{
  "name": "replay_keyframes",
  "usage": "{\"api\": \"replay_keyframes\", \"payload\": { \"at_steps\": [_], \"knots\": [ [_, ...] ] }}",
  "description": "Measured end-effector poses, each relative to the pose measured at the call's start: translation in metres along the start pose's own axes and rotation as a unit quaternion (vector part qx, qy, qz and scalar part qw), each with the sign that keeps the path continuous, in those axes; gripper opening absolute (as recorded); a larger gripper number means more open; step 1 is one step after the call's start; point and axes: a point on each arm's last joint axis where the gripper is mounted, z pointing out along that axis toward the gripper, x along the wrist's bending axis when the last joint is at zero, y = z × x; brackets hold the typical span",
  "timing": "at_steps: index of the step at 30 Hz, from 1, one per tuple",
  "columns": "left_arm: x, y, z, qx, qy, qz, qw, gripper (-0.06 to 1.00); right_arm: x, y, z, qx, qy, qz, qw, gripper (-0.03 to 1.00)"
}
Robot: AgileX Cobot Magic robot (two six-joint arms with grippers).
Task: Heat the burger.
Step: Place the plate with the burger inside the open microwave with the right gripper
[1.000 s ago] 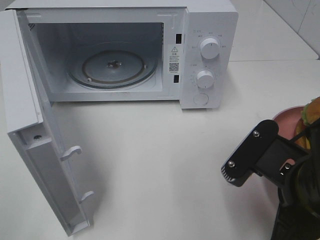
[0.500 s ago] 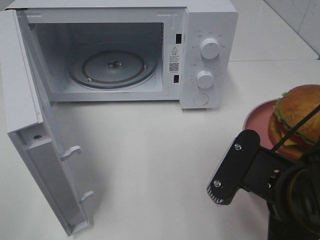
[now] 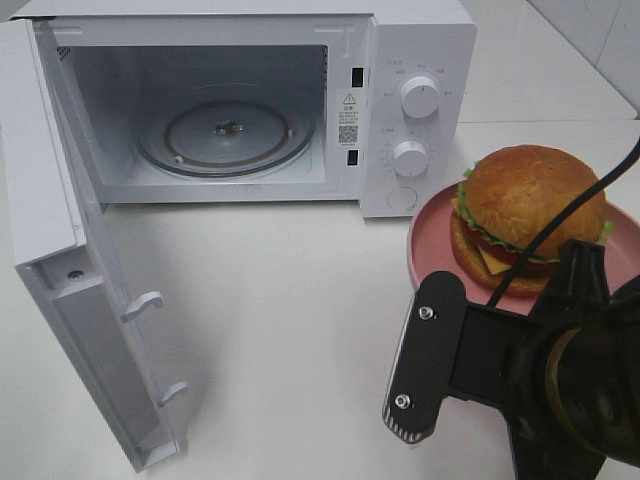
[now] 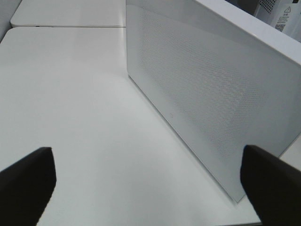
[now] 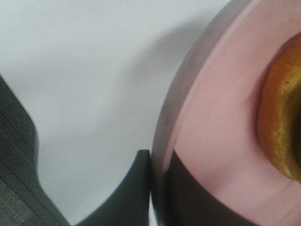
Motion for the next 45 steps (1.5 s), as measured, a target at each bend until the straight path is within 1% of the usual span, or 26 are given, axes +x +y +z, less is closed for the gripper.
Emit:
{"api": "replay_keyframes", "payload": {
  "at_steps": [5, 6, 10, 12, 20, 22, 25, 27, 30, 31, 35, 40, 42, 43, 45],
  "knots": [
    [0.0, 0.0, 0.0, 0.0, 0.0, 0.0, 1.0, 0.99, 0.001, 0.003, 0.0, -0.016, 0.007, -0.032, 0.999, 0.03],
    [0.0, 0.0, 0.0, 0.0, 0.0, 0.0, 1.0, 0.99, 0.002, 0.004, 0.0, -0.023, 0.009, -0.049, 0.998, 0.03],
    [0.0, 0.0, 0.0, 0.0, 0.0, 0.0, 1.0, 0.99, 0.003, 0.006, 0.0, -0.035, 0.013, -0.075, 0.996, 0.03],
    [0.0, 0.0, 0.0, 0.0, 0.0, 0.0, 1.0, 0.99, 0.004, 0.008, 0.0, -0.045, 0.015, -0.102, 0.994, 0.03],
    [0.0, 0.0, 0.0, 0.0, 0.0, 0.0, 1.0, 0.99, 0.005, 0.01, -0.001, -0.061, 0.018, -0.131, 0.989, 0.03],
    [0.0, 0.0, 0.0, 0.0, 0.0, 0.0, 1.0, 0.99, 0.006, 0.013, -0.001, -0.073, 0.02, -0.162, 0.984, 0.03],
    [0.0, 0.0, 0.0, 0.0, 0.0, 0.0, 1.0, 0.99, 0.006, 0.013, -0.001, -0.076, 0.019, -0.174, 0.982, 0.03],
    [0.0, 0.0, 0.0, 0.0, 0.0, 0.0, 1.0, 0.99, 0.007, 0.015, -0.001, -0.088, 0.018, -0.218, 0.972, 0.03],
    [0.0, 0.0, 0.0, 0.0, 0.0, 0.0, 1.0, 0.99, 0.007, 0.015, -0.002, -0.09, 0.016, -0.229, 0.969, 0.03],
    [0.0, 0.0, 0.0, 0.0, 0.0, 0.0, 1.0, 0.99, 0.006, 0.016, -0.001, -0.096, 0.015, -0.243, 0.965, 0.03],
    [0.0, 0.0, 0.0, 0.0, 0.0, 0.0, 1.0, 0.99, -0.002, 0.018, 0.005, -0.115, 0.018, -0.247, 0.962, 0.03],
    [0.0, 0.0, 0.0, 0.0, 0.0, 0.0, 1.0, 0.99, -0.009, 0.018, 0.01, -0.118, 0.017, -0.257, 0.959, 0.03],
    [0.0, 0.0, 0.0, 0.0, 0.0, 0.0, 1.0, 0.99, -0.017, 0.017, 0.015, -0.13, 0.017, -0.275, 0.952, 0.03],
    [0.0, 0.0, 0.0, 0.0, 0.0, 0.0, 1.0, 0.99, -0.017, 0.017, 0.015, -0.13, 0.017, -0.275, 0.952, 0.03],
    [0.0, 0.0, 0.0, 0.0, 0.0, 0.0, 1.0, 0.99, -0.022, 0.016, 0.019, -0.136, 0.018, -0.287, 0.948, 0.03]
  ]
}}
